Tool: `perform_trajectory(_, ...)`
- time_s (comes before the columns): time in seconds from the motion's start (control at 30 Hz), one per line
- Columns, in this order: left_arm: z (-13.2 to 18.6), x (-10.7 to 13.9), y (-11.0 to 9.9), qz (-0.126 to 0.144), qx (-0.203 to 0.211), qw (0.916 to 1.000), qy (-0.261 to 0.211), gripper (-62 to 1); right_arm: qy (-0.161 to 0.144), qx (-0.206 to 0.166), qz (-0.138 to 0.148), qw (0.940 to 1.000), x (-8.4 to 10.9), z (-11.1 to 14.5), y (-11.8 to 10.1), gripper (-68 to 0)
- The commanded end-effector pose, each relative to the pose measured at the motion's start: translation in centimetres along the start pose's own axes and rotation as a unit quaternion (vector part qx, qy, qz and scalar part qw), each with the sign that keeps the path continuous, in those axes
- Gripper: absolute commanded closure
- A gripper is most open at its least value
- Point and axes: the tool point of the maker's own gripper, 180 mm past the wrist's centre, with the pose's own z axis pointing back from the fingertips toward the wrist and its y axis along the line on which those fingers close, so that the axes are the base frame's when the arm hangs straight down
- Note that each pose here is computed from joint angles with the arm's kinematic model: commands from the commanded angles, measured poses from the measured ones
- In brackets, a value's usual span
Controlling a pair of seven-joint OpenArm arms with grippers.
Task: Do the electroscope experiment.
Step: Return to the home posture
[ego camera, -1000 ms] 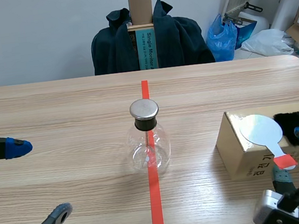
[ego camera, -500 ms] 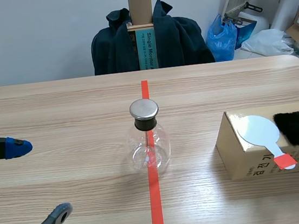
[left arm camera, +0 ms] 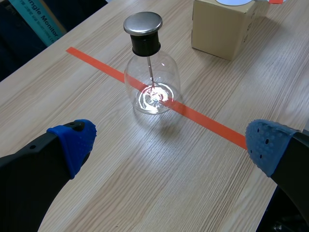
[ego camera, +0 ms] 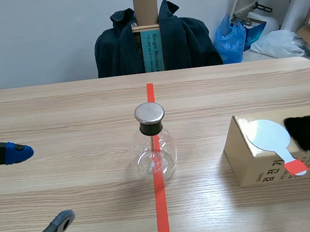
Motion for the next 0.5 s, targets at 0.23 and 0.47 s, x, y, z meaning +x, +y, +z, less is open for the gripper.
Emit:
perform_trajectory(0.23, -0.1, 0.7, -0.1, 0.003, -0.002, 0.9999, -0.015, -62.3, -0.006, 0.13, -0.048, 0.9904, 4.1, -2.6, 3.3, -52.1)
perform_trajectory(0.47, -0.1, 0.8, 0.0, 0.003, 0.0, 0.9998, -0.019, -62.3, -0.042, 0.236, -0.069, 0.9684, 7.4, -1.2, 6.9, -52.1)
